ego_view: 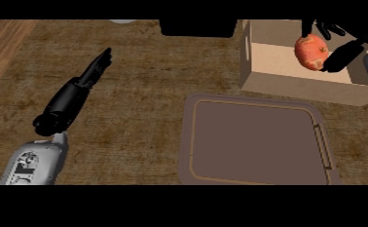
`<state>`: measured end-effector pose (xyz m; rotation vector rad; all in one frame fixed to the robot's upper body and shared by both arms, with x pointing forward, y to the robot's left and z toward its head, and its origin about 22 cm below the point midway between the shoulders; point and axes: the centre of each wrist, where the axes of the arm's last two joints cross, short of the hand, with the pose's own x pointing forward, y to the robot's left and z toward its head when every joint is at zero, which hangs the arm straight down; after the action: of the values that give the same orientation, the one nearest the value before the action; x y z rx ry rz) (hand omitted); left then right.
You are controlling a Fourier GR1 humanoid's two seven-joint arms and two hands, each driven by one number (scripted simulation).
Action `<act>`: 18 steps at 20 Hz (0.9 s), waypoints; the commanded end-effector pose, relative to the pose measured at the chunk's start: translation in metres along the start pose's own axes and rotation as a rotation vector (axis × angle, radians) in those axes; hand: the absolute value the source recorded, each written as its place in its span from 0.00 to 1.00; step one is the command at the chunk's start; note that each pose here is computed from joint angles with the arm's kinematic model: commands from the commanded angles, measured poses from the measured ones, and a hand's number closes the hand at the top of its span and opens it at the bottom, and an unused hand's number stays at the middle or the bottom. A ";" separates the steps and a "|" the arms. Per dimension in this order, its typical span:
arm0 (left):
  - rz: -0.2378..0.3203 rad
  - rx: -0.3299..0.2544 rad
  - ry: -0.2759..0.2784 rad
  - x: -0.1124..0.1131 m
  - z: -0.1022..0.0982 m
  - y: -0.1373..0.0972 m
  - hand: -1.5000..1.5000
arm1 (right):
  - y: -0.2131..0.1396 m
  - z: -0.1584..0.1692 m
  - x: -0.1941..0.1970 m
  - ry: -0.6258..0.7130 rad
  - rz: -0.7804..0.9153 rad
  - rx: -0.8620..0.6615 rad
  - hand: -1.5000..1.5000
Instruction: Pick the squash from the tray and place it in the cardboard box
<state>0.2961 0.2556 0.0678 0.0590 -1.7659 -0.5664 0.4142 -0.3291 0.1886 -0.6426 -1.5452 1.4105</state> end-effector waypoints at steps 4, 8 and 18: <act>0.011 -0.005 -0.013 0.007 -0.012 -0.006 0.50 | -0.001 0.013 -0.047 0.091 0.054 0.222 1.00; -0.011 -0.003 -0.003 0.008 -0.007 -0.005 0.50 | 0.012 -0.001 -0.045 -0.049 0.005 0.308 0.00; -0.011 0.018 0.009 0.004 -0.002 0.006 0.50 | 0.036 -0.013 -0.051 -0.295 -0.764 -0.100 0.00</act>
<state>0.3009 0.2513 0.0748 0.0674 -1.7707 -0.5547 0.4396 -0.3618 0.1603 -0.2151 -1.7065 1.1650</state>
